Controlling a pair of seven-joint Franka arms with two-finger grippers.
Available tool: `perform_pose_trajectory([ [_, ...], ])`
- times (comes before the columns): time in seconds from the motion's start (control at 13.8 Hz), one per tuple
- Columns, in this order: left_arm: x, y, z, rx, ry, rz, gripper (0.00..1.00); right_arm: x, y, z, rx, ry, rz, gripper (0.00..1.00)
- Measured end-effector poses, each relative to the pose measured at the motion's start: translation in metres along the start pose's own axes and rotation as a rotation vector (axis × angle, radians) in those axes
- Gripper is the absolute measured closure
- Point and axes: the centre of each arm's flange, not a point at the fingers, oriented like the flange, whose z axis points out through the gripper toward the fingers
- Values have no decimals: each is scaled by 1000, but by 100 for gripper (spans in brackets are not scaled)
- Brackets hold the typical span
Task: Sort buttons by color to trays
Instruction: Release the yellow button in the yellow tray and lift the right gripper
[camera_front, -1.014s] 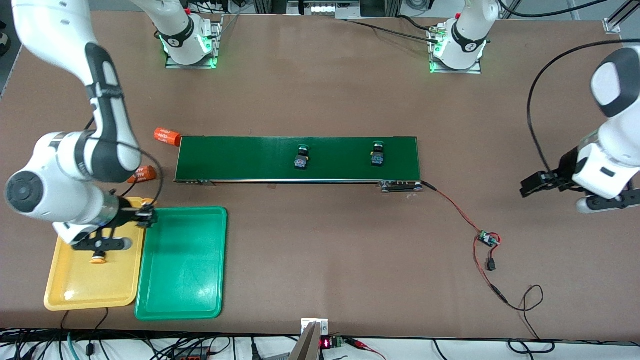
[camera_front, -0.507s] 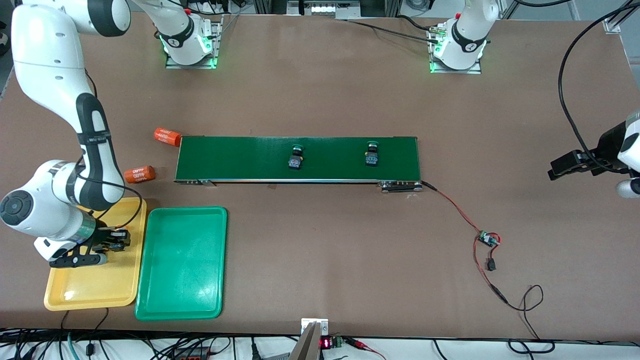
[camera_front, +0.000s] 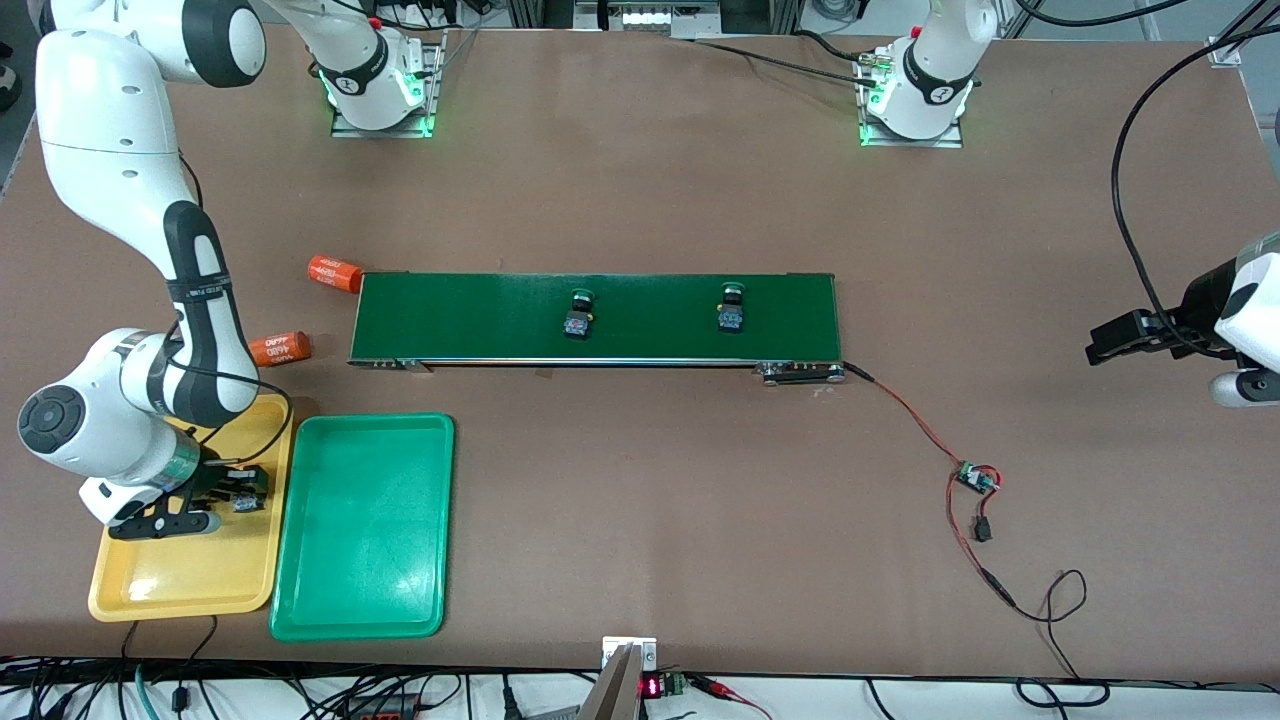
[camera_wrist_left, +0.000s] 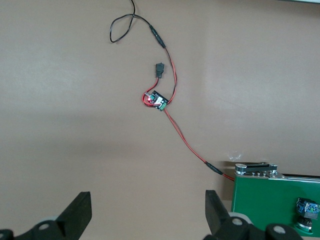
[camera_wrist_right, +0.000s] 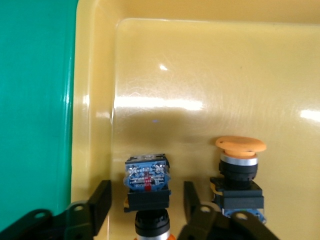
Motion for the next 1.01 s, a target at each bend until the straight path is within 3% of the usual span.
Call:
perform_pose_trajectory([
  [0.22, 0, -6, -9, 0, 16, -3, 0, 2, -4, -8, 8, -7, -7, 0],
  [0.43, -8, -11, -20, 2, 4, -2, 0, -1, -26, -49, 54, -107, 22, 0],
  [0.8, -25, -9, -28, 7, -41, 14, 0, -31, -74, -172, 96, -301, 79, 0],
  [1.01, -32, -8, -26, 9, -35, 19, 0, -63, -76, -238, 83, -352, 85, 0],
])
